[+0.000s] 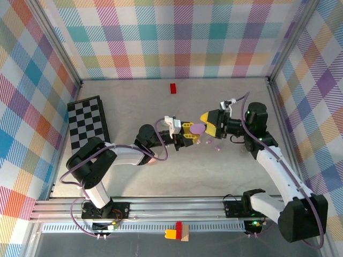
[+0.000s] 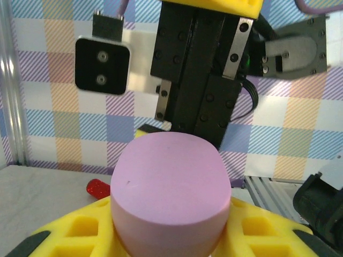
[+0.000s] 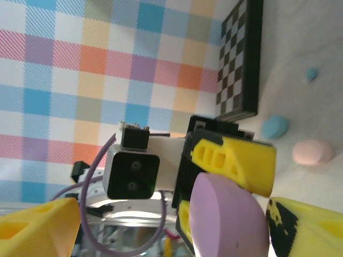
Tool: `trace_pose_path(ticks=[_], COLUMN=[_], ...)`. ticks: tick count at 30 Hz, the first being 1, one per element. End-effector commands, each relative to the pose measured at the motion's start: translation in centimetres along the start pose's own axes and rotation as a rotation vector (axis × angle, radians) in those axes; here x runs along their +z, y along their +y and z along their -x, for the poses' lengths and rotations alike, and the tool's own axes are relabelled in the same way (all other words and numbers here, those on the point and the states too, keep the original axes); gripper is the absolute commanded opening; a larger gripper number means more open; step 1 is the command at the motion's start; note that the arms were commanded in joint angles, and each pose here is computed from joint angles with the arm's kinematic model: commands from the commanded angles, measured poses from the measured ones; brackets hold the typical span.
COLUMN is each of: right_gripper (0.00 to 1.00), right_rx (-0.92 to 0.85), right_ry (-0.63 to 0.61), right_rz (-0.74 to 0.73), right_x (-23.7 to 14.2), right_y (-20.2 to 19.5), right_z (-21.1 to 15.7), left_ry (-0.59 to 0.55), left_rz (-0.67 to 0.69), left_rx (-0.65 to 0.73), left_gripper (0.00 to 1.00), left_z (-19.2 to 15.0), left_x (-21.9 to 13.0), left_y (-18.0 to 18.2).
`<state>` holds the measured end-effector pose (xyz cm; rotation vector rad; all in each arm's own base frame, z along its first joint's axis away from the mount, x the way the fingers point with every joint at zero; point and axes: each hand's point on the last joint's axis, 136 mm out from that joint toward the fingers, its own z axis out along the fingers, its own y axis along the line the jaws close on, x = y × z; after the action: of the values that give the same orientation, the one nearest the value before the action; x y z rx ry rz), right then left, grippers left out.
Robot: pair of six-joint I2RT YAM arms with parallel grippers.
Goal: Insert wireless bluetooth earbuds into charging case
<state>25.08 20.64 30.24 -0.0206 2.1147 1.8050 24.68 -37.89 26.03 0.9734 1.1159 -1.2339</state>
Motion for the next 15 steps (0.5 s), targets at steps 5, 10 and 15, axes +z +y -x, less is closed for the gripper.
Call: trace_pose_path(ticks=[5, 10, 15], right_gripper=[0.96, 0.99, 0.99], right_rx=[-0.461, -0.622, -0.920], right_ry=[-0.010, 0.018, 0.131], right_rz=[-0.292, -0.409, -0.415], right_x=[-2.7, -3.8, -2.7], right_y=[-1.6, -1.8, -1.3], right_z=[-1.2, -0.9, -2.8], left_ry=[-0.003, -0.007, -0.002], left_rz=[-0.062, -0.060, -0.062], left_rx=[0.033, 0.023, 0.019], left_gripper=[0.35, 0.35, 0.35], left_z=[0.6, 0.8, 0.6], left_x=[-1.1, -1.2, -1.4], left_y=[-1.4, -1.4, -1.5])
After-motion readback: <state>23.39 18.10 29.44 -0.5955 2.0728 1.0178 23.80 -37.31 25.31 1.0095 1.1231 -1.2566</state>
